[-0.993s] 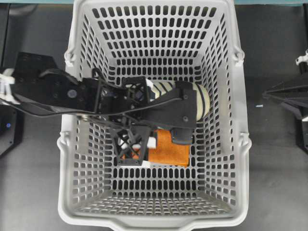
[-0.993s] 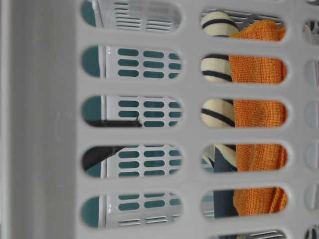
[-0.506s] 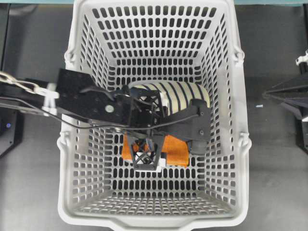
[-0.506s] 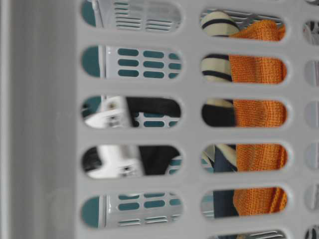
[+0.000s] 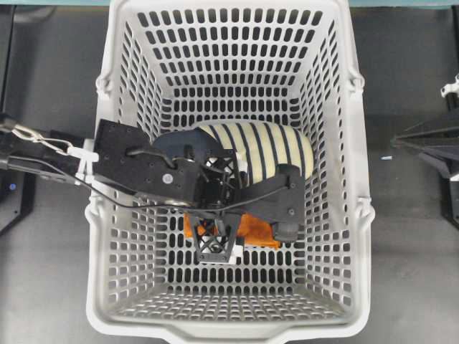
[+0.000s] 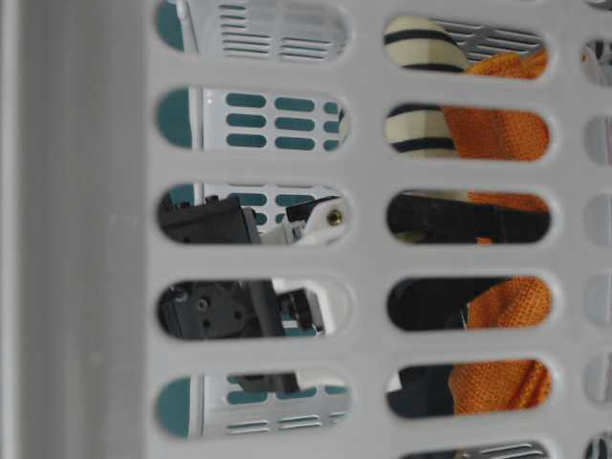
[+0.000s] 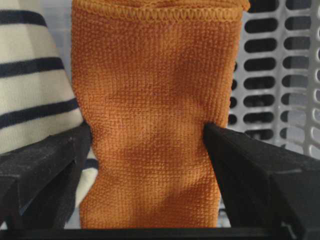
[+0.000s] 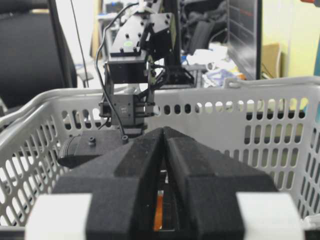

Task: Pick up the orange cloth from the shopping basket with the left arm.
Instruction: 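Lower the left gripper onto the orange cloth and close it, then lift the gripped orange cloth upward with the left gripper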

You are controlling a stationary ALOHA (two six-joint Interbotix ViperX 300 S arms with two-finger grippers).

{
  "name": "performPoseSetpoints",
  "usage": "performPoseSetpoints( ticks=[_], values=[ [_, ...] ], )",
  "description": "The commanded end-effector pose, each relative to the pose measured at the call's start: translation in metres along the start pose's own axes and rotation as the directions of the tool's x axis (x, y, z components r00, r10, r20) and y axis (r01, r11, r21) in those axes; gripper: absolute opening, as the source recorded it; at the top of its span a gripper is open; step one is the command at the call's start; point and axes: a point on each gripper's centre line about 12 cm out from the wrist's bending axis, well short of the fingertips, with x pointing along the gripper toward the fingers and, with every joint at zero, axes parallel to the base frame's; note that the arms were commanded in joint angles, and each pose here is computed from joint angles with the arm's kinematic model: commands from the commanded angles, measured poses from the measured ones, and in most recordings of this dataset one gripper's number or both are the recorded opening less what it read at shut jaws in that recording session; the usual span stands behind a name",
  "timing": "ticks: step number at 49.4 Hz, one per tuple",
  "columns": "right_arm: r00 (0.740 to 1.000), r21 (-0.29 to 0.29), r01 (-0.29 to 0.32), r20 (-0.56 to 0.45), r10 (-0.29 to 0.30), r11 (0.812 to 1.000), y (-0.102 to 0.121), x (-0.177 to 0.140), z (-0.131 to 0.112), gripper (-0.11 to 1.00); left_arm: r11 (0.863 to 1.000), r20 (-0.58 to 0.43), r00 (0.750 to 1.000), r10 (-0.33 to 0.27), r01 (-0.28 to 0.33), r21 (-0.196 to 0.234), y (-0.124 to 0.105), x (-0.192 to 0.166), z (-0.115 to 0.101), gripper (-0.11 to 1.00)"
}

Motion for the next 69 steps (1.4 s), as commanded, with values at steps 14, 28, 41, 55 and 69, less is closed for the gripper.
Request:
performPoseSetpoints(
  ticks=[14,28,41,55,69],
  values=[
    [1.000,0.008,0.000,0.002,0.000,1.000,0.000,0.001,0.001,0.00,1.000,0.006,1.000,0.000,0.000,0.002,0.000,0.008,-0.009,0.86],
    [1.000,0.008,0.000,-0.002,0.000,1.000,0.000,0.001,0.000,0.00,1.000,0.031,1.000,-0.002,0.002,0.019,-0.001,-0.002,-0.003,0.26],
    [1.000,0.009,0.001,-0.003,0.000,1.000,0.000,0.001,-0.001,0.00,1.000,0.101,0.995,0.007,-0.009,0.014,0.010,-0.047,0.013,0.12],
    [1.000,0.009,0.001,-0.006,-0.001,1.000,0.000,0.001,-0.002,0.00,0.996,0.180,0.984,0.006,-0.023,0.091,0.010,-0.089,0.033,0.12],
    [1.000,0.012,0.001,0.005,-0.001,1.000,0.000,-0.001,0.001,0.00,0.997,0.252,0.968,0.013,-0.033,0.074,0.015,-0.166,0.065,0.12]
  ],
)
